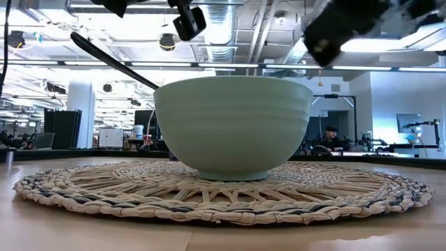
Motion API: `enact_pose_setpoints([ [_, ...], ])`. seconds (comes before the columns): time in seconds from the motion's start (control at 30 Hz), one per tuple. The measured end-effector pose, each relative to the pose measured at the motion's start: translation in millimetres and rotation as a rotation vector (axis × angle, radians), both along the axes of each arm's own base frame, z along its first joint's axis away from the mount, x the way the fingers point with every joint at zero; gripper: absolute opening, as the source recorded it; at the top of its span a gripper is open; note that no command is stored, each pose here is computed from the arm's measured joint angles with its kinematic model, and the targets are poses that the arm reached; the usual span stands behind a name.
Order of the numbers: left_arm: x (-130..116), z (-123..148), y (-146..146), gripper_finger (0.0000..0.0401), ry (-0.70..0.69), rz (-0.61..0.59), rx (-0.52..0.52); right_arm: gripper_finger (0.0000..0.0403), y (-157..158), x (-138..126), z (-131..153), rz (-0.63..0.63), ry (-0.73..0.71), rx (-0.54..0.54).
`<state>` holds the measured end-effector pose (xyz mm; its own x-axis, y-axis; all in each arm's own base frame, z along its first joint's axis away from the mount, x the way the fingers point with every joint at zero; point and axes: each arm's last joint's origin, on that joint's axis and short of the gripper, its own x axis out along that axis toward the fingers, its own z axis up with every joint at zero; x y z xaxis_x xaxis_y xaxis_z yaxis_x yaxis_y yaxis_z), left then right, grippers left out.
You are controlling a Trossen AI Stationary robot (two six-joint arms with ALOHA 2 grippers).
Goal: Pick & Place Utensil
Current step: Put the purple spoon into the light green bowl on the woven mat
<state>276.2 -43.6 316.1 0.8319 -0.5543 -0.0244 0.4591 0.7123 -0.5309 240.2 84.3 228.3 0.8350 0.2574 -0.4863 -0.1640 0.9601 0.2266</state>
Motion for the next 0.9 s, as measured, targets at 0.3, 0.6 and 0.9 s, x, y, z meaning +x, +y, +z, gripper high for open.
enact_pose_setpoints([
  [0.3,-6.3,-5.0,22.6,0.0062,-0.008,0.069,0.213,0.0000,32.8,-43.5,-17.9,-0.279,0.365,0.223],
  [0.6,-20.6,8.4,63.6,0.0062,-0.090,0.221,0.334,0.0000,67.5,-76.5,-34.4,-0.524,0.631,0.498],
  [0.9,-25.7,9.6,79.4,0.0062,-0.118,0.275,0.436,0.0000,86.4,-85.4,-57.7,-0.517,0.832,0.461],
])
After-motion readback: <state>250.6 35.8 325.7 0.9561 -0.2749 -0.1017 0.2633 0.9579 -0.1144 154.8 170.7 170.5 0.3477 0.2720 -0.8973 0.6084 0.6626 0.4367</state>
